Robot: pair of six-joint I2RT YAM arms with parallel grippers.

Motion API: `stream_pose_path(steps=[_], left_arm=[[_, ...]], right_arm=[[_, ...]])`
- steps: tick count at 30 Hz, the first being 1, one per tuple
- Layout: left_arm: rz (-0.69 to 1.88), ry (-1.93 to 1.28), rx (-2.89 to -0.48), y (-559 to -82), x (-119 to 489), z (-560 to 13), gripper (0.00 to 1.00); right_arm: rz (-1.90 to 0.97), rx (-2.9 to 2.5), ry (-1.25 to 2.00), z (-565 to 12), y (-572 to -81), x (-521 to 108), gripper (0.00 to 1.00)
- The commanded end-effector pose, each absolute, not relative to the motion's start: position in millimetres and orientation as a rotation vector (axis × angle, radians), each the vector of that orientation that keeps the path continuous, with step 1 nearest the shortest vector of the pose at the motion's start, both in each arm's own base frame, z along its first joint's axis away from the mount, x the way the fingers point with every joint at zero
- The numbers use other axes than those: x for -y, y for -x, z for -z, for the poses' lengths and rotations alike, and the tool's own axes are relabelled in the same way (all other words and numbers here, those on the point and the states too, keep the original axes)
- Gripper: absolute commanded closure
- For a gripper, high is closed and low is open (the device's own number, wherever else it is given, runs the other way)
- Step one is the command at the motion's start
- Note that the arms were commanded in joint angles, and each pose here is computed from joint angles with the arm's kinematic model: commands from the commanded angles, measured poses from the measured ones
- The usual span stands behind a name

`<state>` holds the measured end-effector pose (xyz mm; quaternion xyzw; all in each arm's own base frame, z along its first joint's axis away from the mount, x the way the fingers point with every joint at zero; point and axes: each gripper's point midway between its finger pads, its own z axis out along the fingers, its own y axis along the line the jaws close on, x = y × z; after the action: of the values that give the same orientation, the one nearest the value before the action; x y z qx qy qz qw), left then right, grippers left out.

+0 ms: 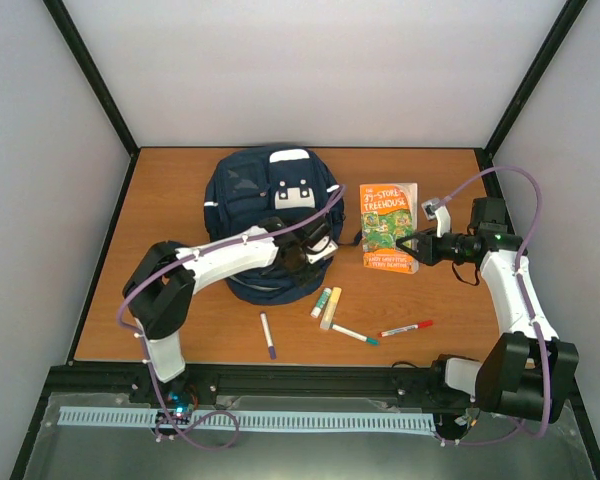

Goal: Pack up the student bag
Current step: Place the book in the student bag.

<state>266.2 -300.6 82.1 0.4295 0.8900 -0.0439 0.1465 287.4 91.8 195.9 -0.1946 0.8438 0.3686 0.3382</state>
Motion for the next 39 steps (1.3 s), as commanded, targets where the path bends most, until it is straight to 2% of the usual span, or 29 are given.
stream_pose_path(steps=[1, 5, 10, 12, 16, 20, 31, 39], left_arm=[[-0.006, -1.251, -2.538, -278, 296, -80, 0.51], [-0.065, -1.25, -2.55, -282, 292, -73, 0.53], [-0.094, -1.257, -2.55, -286, 293, -68, 0.64], [-0.104, -1.258, -2.551, -287, 292, -67, 0.7], [-0.131, -1.243, -2.538, -292, 292, -73, 0.9], [-0.167, -1.196, -2.476, -304, 292, -94, 0.99], [-0.145, -1.034, -2.28, -329, 298, -189, 0.99], [-0.071, -0.939, -2.179, -339, 303, -239, 0.99]], right_arm=[[-0.978, -2.12, 0.557, -208, -291, -96, 0.97], [-0.978, -2.123, 0.557, -207, -291, -96, 0.97], [-0.982, -2.127, 0.555, -206, -292, -96, 0.97], [-0.98, -2.128, 0.554, -206, -292, -95, 0.97], [-0.987, -2.133, 0.548, -204, -292, -95, 0.97], [-1.018, -2.161, 0.476, -202, -296, -94, 0.97], [-1.48, -2.33, 0.162, -206, -303, -110, 0.97], [-1.612, -2.417, 0.077, -210, -279, -138, 0.97]])
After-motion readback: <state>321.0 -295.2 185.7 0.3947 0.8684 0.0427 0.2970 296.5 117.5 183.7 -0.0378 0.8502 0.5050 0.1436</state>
